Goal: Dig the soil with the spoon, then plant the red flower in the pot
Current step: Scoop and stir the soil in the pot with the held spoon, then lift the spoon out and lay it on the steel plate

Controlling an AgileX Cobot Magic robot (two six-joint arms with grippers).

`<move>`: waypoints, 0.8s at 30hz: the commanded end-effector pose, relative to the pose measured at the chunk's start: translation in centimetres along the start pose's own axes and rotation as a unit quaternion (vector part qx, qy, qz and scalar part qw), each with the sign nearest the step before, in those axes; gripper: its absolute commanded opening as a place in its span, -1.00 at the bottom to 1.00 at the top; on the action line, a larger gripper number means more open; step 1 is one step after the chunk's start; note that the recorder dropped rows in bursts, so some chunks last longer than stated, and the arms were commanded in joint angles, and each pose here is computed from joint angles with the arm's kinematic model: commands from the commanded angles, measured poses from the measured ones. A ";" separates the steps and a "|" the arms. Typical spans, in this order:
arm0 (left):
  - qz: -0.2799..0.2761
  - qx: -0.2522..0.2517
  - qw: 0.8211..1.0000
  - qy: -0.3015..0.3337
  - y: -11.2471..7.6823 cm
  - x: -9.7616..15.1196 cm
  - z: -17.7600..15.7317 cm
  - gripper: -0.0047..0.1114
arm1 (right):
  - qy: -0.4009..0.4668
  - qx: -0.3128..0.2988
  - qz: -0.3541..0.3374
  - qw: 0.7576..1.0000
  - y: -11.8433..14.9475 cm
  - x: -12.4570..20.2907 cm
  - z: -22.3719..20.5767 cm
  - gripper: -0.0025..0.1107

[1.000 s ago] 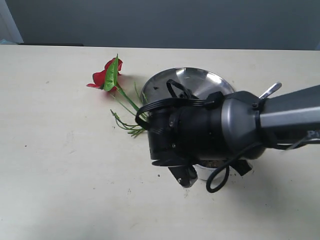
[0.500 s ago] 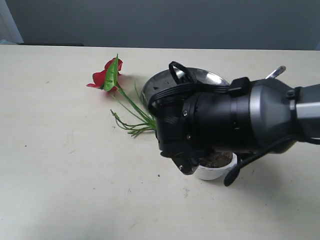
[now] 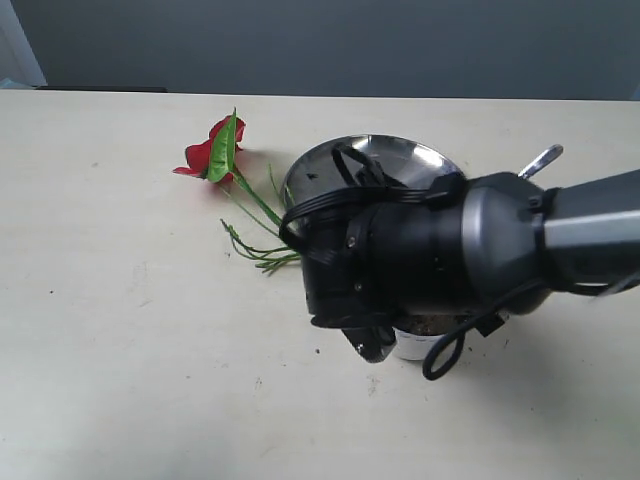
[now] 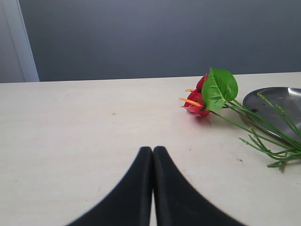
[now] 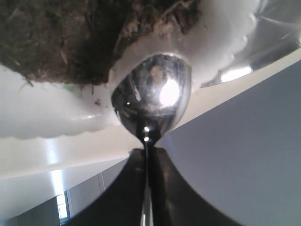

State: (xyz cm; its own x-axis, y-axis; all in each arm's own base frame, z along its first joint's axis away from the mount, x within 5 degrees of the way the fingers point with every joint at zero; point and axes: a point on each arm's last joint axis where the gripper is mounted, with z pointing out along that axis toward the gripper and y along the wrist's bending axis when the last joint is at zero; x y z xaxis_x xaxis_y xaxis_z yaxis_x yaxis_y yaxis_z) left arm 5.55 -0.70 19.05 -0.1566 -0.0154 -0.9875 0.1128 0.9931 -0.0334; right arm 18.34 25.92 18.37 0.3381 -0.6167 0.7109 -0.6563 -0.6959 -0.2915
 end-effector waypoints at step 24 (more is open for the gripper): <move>-0.002 0.003 1.000 -0.008 0.0 -0.2 -0.1 -0.91 | -0.032 0.068 0.124 0.989 -0.2 6.0 -4.2 -0.97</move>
State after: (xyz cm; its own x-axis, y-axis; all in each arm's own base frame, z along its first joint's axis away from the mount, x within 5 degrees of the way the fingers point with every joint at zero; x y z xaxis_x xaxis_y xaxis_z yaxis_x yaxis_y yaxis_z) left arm 5.55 -0.70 19.05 -0.1566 -0.0154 -0.9875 0.1128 0.9931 -0.0334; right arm 17.87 24.50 24.03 0.2586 -0.7527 0.6054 -0.6256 -0.6081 -0.4888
